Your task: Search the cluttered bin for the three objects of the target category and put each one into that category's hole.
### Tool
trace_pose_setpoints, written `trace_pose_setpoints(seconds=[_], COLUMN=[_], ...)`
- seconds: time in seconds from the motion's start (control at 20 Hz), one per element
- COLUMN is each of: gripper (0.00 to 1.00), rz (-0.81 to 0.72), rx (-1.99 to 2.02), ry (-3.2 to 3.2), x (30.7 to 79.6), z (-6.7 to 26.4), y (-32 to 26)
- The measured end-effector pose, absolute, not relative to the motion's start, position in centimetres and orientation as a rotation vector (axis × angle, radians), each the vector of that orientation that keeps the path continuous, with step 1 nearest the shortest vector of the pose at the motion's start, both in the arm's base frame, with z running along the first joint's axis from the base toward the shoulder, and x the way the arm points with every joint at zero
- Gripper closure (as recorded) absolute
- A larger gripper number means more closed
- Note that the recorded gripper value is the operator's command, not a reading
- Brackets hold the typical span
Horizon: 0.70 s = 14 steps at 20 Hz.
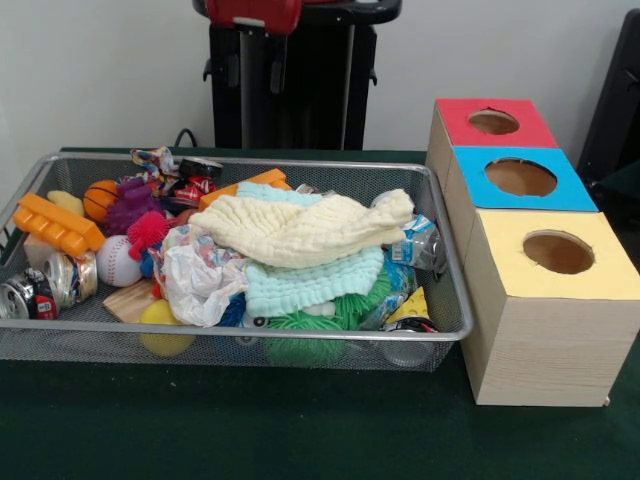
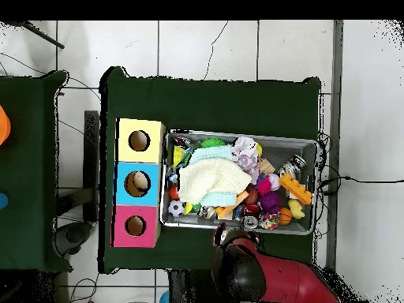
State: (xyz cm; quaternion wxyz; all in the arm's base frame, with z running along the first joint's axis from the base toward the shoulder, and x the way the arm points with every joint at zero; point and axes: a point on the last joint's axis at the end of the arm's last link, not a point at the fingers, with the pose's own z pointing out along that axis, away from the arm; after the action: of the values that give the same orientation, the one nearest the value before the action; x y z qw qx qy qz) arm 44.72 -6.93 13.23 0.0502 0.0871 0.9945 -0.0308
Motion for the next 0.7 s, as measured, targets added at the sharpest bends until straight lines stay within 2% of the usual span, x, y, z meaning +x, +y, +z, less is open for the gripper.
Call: trace_pose_setpoints(seconds=[0.7], gripper=[0.0], rz=[-0.088], rx=[0.205], ry=[2.995], x=[50.4], z=[10.7], y=[-6.9])
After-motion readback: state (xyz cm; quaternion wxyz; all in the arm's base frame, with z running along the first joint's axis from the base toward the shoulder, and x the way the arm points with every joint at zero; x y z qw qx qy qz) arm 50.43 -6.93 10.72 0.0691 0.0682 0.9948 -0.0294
